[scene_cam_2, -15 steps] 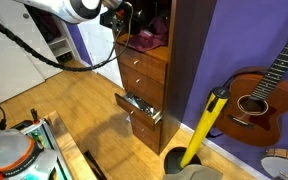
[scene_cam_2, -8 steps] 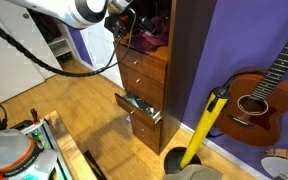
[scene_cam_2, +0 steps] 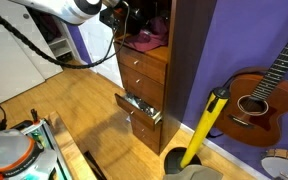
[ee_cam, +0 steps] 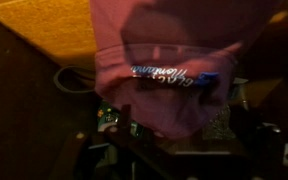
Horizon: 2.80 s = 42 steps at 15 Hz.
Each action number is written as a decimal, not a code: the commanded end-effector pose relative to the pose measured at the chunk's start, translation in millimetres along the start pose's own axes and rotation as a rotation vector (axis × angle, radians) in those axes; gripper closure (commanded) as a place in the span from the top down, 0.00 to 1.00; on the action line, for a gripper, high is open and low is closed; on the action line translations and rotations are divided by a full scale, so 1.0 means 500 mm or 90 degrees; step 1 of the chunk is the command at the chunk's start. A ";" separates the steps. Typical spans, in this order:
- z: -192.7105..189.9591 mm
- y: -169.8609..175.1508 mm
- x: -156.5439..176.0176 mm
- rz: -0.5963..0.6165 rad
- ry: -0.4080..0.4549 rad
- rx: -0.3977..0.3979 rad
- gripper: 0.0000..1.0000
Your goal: Hang the hat on the knob of the first top drawer
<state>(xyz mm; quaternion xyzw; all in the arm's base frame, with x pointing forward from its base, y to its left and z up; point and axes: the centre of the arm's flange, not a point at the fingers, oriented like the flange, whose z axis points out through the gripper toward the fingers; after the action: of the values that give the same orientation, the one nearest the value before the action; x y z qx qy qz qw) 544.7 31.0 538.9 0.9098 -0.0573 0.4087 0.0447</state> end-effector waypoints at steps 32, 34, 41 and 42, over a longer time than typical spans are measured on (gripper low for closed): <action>0.013 -0.009 -0.115 -0.008 -0.066 0.080 0.01; -0.009 0.006 -0.136 -0.011 -0.081 0.099 0.01; -0.009 0.051 -0.228 -0.050 -0.102 0.146 0.01; -0.006 0.055 -0.236 -0.055 -0.100 0.152 0.01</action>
<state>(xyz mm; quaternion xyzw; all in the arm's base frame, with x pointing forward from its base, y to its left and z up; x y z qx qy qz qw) 483.7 29.9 473.4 0.9358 0.0102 0.3500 -0.0410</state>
